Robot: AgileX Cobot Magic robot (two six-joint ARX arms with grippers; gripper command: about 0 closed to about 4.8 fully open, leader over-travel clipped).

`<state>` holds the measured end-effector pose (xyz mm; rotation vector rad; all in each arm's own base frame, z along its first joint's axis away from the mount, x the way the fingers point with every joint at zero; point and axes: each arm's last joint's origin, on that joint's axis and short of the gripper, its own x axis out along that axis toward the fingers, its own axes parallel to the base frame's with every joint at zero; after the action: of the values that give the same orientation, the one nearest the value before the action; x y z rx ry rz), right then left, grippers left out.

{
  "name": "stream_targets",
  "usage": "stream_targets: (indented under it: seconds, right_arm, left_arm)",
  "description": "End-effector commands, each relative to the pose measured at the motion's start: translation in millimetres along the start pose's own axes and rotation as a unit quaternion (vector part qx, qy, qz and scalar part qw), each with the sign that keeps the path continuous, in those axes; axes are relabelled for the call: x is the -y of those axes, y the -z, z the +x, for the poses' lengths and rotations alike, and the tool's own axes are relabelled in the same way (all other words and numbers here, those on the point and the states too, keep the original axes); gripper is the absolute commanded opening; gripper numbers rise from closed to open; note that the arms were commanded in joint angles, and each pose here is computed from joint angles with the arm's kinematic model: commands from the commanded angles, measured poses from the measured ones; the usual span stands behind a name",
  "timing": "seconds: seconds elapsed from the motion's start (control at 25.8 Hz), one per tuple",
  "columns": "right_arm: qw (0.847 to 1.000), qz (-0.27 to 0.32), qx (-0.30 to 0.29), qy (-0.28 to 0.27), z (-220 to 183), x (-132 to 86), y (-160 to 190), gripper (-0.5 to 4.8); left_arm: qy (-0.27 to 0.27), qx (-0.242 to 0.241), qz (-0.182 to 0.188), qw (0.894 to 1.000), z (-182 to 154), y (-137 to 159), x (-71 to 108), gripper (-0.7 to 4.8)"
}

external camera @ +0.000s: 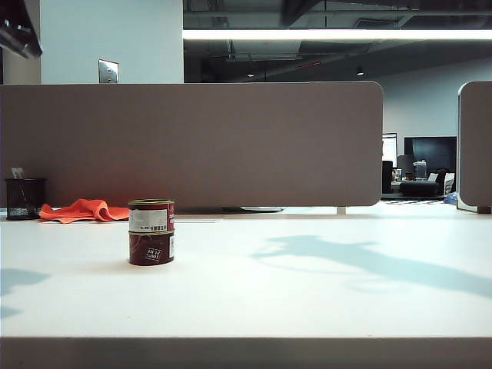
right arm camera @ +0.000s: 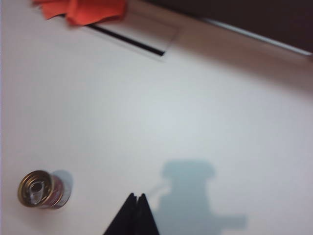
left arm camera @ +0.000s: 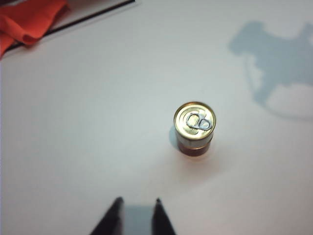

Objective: Stack a can of tomatoes on the right onto the can of tomatoes on the left.

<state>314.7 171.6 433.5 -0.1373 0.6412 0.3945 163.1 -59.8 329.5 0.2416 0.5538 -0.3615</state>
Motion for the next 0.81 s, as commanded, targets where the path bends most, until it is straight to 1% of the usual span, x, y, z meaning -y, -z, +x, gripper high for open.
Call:
stream_targets:
  seconds: [0.04,0.12,0.23,0.35,0.43,0.47,0.5,0.66,0.74,0.81]
  right_arm:
    - [1.000,0.001,0.022,0.021,-27.3,6.6,4.0,-0.06]
    - [0.999,-0.006,0.035,0.029,-45.3,8.8,10.2,-0.06]
    - [0.998,-0.010,0.051,0.046,-69.8,12.1,24.1,-0.06]
    - [0.997,-0.010,0.061,0.046,-90.9,14.5,43.2,-0.06]
    - [0.996,-0.007,0.074,0.058,-111.0,17.8,66.8,-0.06]
    - [0.994,-0.005,0.082,0.075,-122.5,20.4,83.3,-0.06]
    - [0.993,-0.003,0.087,0.083,-129.0,21.9,94.2,-0.06]
    - [0.991,0.002,0.101,0.087,-146.3,25.2,132.2,-0.06]
    - [0.989,0.005,0.116,0.092,-153.8,27.4,157.9,-0.06]
    - [0.985,0.009,0.134,0.108,-156.6,29.6,178.6,-0.06]
  left_arm:
    - [-0.006,0.042,-0.020,0.999,-14.4,-3.5,-0.8,0.42]
    - [-0.009,0.068,-0.022,0.997,-23.2,-4.0,-1.1,0.42]
    - [-0.012,0.096,-0.022,0.995,-31.9,-0.8,-0.9,0.42]
    - [-0.013,0.104,-0.023,0.994,-36.6,8.5,0.3,0.42]
    - [-0.013,0.122,-0.033,0.992,-38.7,22.4,2.3,0.42]
    - [-0.011,0.142,-0.044,0.989,-39.1,33.6,3.9,0.42]
    - [-0.011,0.153,-0.050,0.987,-38.9,39.9,4.8,0.42]
    - [-0.011,0.189,-0.063,0.980,-39.5,56.9,7.1,0.42]
    - [-0.010,0.206,-0.068,0.976,-40.2,64.3,8.2,0.42]
    - [-0.010,0.208,-0.069,0.976,-40.7,67.8,8.7,0.42]
